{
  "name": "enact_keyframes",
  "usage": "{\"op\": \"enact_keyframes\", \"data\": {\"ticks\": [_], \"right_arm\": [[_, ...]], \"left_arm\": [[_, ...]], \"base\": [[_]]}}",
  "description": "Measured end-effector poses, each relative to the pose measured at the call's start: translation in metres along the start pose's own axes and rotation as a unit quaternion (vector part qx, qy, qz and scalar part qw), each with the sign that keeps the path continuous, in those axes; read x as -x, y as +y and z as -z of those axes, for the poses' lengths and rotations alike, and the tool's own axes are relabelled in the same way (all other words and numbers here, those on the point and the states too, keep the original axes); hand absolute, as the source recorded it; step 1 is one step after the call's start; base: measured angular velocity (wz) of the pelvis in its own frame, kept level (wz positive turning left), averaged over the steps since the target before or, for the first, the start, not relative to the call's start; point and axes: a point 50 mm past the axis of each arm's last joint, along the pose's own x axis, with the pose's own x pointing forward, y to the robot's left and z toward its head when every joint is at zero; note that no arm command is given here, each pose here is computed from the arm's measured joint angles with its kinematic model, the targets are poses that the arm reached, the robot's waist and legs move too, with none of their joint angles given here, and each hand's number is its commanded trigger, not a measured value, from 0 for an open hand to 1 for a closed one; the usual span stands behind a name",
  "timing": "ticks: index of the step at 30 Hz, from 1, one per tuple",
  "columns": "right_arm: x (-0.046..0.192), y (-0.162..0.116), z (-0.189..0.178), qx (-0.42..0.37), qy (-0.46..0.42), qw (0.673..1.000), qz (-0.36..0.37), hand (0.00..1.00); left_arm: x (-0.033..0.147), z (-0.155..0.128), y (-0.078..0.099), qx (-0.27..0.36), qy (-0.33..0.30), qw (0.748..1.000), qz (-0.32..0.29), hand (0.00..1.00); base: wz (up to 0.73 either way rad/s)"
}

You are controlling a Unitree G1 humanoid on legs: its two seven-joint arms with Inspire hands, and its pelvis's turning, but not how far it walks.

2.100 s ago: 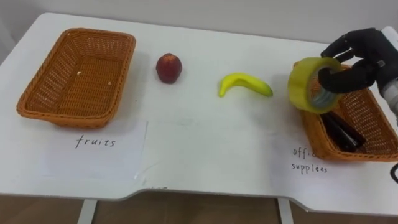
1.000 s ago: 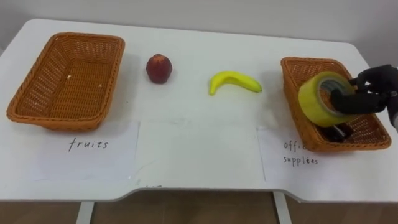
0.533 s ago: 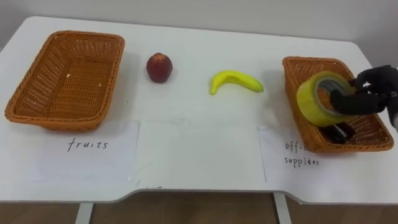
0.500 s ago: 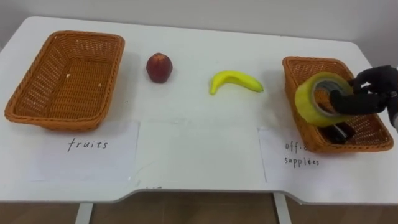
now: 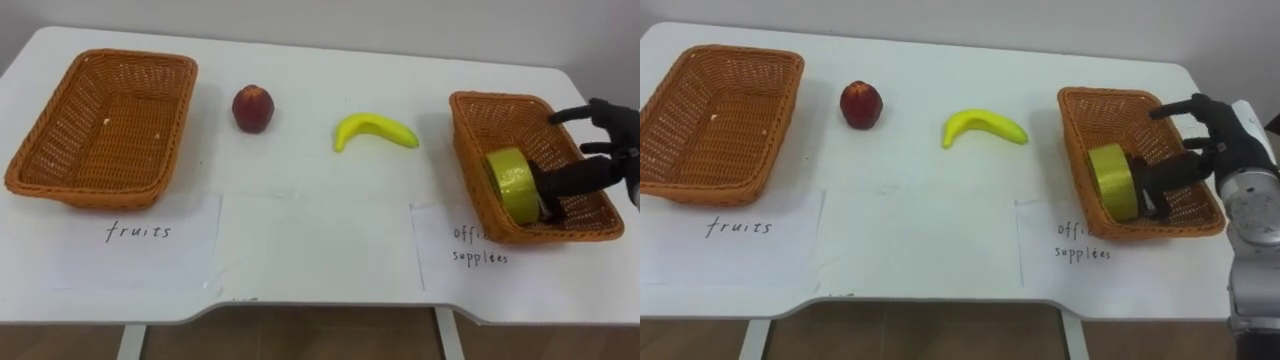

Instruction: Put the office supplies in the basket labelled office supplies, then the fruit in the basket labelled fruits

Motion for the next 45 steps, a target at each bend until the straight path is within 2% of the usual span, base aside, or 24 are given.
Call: {"op": "enact_keyframes", "data": {"ticks": [24, 33, 42, 45], "right_arm": [[0.001, -0.002, 0.001, 0.024, 0.008, 1.0, 0.008, 0.0], [0.004, -0.009, -0.013, 0.022, -0.024, 0.999, 0.042, 0.0], [0.01, -0.024, -0.026, 0.013, -0.055, 0.993, 0.106, 0.0], [0.011, -0.026, -0.028, -0.01, -0.063, 0.991, 0.117, 0.0]], "left_arm": [[0.001, 0.0, 0.0, 0.0, 0.002, 1.0, 0.011, 0.0], [0.001, 0.002, 0.001, 0.0, 0.006, 1.0, 0.008, 0.0], [0.001, 0.005, 0.001, 0.0, 0.008, 1.0, 0.004, 0.0], [0.002, 0.007, 0.002, 0.0, 0.011, 1.0, 0.0, 0.0]], "base": [[0.0], [0.0], [0.0], [0.0]]}}
